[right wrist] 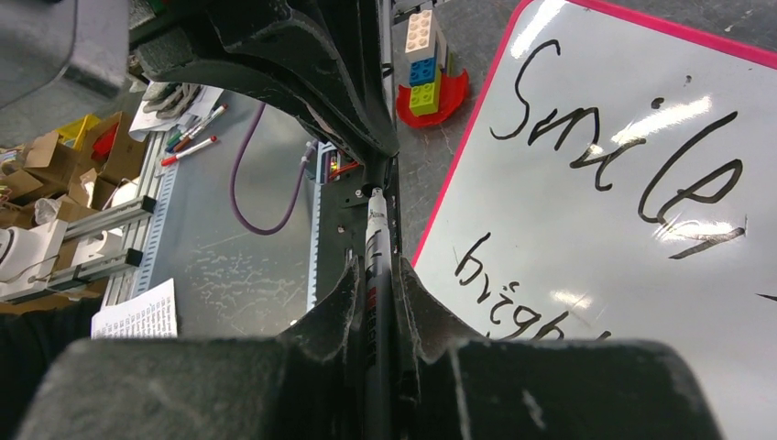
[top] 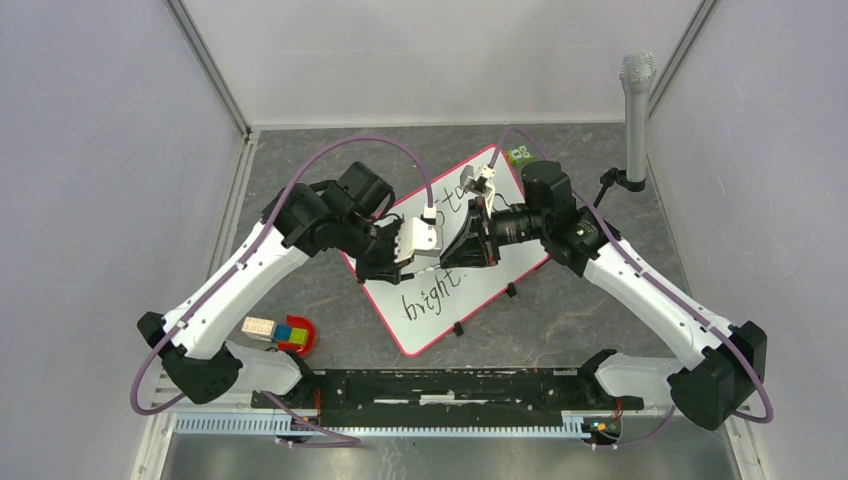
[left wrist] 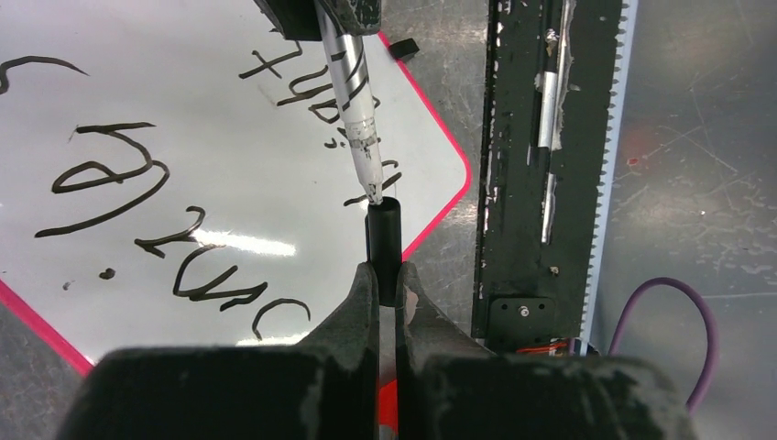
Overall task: Write a sentence on the whiteboard
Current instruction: Close the whiteboard marker at the center of the board.
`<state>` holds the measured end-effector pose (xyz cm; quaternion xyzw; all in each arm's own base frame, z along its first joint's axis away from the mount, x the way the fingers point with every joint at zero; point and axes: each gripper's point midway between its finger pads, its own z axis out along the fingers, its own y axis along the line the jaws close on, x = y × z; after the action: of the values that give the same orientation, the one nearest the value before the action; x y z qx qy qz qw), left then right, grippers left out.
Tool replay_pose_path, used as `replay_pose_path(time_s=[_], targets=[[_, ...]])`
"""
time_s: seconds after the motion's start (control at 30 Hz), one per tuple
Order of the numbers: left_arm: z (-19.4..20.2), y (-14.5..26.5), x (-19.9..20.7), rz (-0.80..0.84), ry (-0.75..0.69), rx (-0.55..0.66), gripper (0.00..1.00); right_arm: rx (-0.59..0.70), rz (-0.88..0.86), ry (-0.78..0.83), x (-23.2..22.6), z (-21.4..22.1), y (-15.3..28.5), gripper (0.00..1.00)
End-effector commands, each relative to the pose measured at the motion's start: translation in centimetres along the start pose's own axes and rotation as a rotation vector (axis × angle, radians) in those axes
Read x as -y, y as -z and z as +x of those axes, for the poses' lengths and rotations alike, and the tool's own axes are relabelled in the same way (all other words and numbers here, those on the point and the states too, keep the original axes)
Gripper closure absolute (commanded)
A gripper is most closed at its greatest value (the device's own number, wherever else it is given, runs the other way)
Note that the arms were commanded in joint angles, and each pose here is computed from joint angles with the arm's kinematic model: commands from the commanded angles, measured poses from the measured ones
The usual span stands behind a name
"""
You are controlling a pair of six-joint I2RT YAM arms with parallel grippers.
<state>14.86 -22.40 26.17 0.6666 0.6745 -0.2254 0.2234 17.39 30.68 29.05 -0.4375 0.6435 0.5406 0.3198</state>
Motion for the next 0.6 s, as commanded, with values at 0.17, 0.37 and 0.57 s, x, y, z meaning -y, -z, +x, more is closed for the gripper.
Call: replay_pose_path(time_s=[0.17, 0.37, 0.57], targets=[[-5.3, 0.1, -0.2, 0.01, 0.019, 0.202, 0.98, 0.035, -0.017, 0.125, -0.7, -1.5, -0.1, 1.0], [-6.1, 0.0, -1.8, -0.057, 0.095, 0.216, 0.98, 0.038, -0.006, 0.13, -0.8, -1.6, 0.0, 1.0], [-5.0, -0.8, -2.6, -0.086, 0.098, 0.169, 0.98, 0.04, 0.025, 0.119, -0.4, -2.1, -0.1, 1.0]])
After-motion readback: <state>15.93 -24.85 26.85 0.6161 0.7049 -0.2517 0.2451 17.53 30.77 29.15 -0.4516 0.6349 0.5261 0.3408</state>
